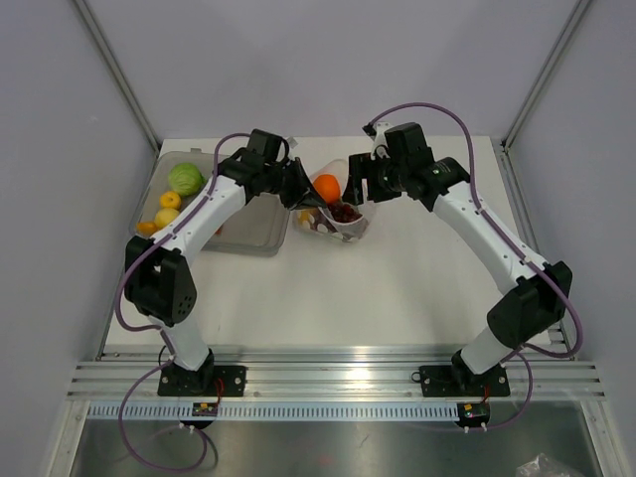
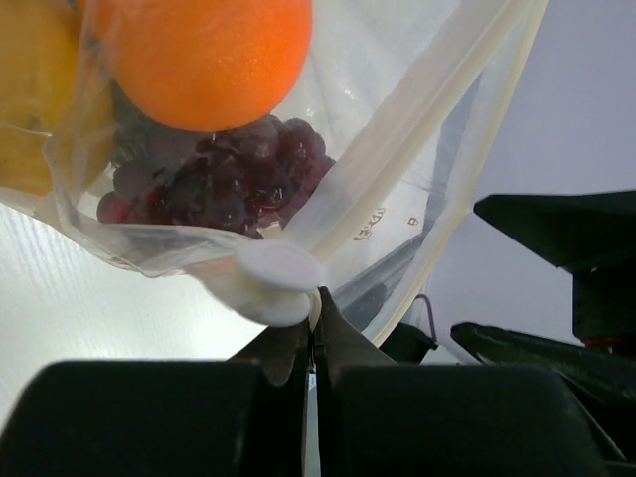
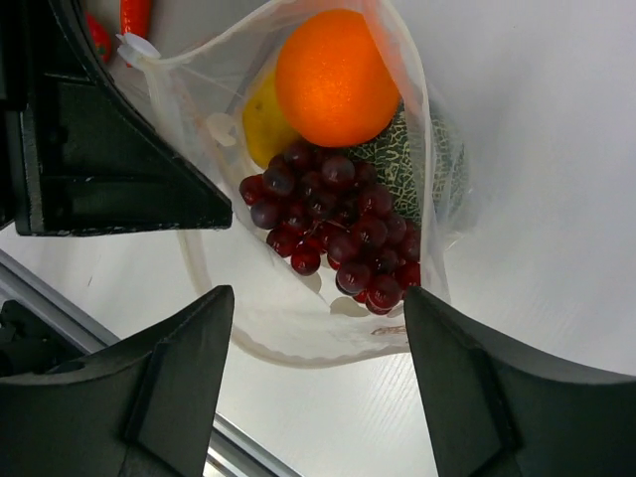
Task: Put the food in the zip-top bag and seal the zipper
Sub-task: Zip the zipper food storage bag at the center of the board.
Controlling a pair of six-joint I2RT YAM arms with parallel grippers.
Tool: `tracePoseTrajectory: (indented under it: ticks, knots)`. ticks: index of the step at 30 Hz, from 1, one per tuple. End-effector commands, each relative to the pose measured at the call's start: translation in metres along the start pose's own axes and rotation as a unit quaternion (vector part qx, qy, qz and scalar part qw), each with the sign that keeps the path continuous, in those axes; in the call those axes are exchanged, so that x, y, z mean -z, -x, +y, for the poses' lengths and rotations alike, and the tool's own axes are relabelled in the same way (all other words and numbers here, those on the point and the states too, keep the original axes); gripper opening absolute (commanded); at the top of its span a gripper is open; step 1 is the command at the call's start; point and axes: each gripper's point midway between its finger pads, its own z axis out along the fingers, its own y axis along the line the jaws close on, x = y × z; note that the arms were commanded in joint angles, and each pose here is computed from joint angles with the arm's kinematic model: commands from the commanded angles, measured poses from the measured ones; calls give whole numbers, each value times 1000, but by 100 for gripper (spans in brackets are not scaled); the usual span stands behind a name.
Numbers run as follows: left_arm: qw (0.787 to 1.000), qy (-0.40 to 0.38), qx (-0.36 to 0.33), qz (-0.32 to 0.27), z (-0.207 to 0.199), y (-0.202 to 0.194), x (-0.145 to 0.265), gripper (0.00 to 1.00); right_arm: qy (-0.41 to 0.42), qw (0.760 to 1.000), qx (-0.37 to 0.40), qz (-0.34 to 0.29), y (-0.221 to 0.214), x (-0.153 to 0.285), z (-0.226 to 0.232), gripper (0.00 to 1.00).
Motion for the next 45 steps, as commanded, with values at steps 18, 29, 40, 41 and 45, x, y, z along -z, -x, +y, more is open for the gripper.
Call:
tracePoseTrajectory:
  ticks: [18, 29, 40, 41, 45]
  knots:
    - [996, -39, 21, -72, -29, 19, 24, 0, 22, 981, 190, -11, 8, 8, 60, 68]
    - [996, -43, 28, -73, -33, 21, 25, 0, 37, 977, 204, 45, -35, -26, 74, 50]
    - [995, -65, -15, -75, -48, 24, 34, 17, -24, 977, 208, 31, -37, -41, 49, 0]
    - [995, -66, -26, -72, -49, 25, 36, 32, -24, 977, 212, 17, -31, -36, 50, 0]
    - [989, -103, -101, -40, -62, 33, 52, 72, -19, 973, 229, 3, -31, -29, 49, 0]
